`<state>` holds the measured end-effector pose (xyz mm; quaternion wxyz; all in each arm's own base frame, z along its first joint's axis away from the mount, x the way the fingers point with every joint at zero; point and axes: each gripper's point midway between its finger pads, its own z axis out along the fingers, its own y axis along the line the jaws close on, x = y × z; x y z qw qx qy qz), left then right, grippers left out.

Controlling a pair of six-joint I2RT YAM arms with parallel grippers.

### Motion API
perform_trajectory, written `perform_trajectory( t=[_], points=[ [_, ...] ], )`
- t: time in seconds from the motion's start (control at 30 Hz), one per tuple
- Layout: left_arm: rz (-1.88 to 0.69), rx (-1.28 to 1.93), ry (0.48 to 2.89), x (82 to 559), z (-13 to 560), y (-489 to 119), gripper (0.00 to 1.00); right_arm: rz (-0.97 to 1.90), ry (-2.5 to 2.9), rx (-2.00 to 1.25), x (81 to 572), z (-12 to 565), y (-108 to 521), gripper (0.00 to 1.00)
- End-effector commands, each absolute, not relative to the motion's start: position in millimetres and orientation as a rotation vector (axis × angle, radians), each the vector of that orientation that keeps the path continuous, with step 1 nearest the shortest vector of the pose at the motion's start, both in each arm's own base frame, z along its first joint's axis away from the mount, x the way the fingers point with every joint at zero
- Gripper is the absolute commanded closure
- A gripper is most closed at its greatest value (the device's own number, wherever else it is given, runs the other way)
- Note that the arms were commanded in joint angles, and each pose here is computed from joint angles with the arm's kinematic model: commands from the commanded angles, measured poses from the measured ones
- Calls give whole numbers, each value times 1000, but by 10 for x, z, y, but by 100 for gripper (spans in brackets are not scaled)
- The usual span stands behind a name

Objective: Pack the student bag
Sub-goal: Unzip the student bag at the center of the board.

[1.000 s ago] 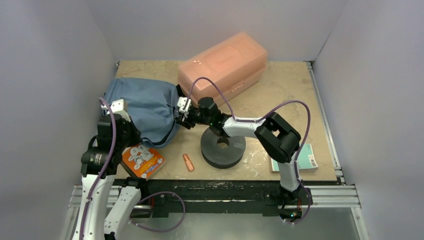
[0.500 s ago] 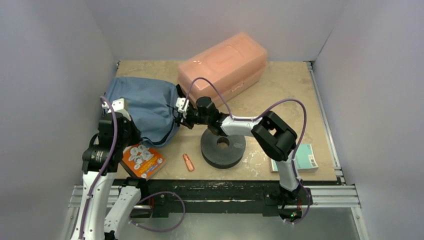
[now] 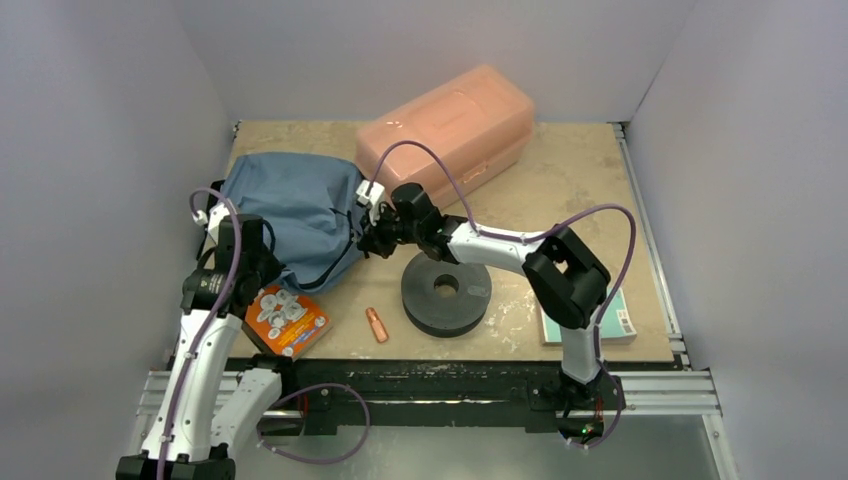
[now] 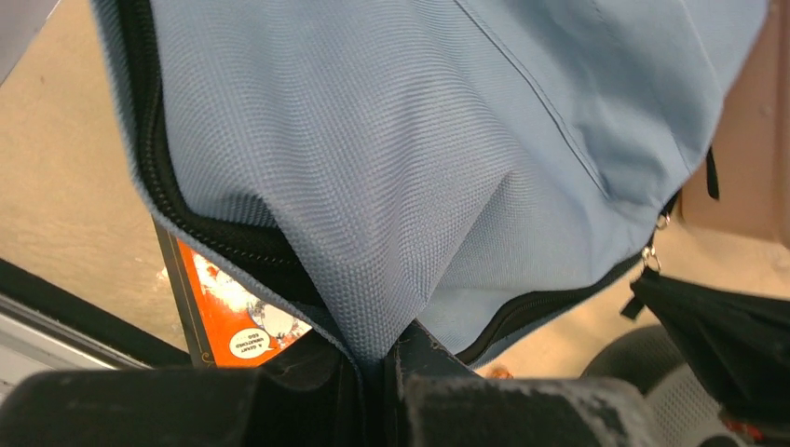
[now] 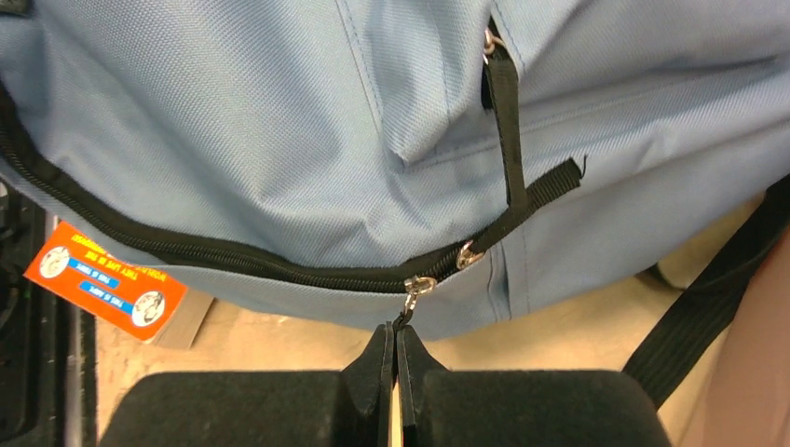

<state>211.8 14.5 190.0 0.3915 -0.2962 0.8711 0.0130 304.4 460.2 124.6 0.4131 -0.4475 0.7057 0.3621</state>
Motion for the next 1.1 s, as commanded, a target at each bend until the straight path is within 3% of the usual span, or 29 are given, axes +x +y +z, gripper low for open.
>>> perform_trajectory(
  t=[0.0,0.3,0.67,0.8,0.93,1.07],
  points=[
    [81,-961,1982,2308,2035,375,100,1086,1890,-1148,2660,1380,4647,100],
    [26,-1085,1878,2241,1913,399,100,1619,1731,-1251,1626,1852,5081,100],
    [-52,-921,1960,2134,1970,234,98,1661,1892,-1024,2162,1955,4852,100],
    [-31,-933,1963,1928,2059,274,44,1698,1911,-962,2238,2054,4926,100],
    [-53,-992,1984,1742,2155,249,9,1719,1917,-869,2409,2179,5004,100],
    [-159,-962,2067,1707,2213,49,7,1704,1915,-797,2605,2317,5066,100]
  ],
)
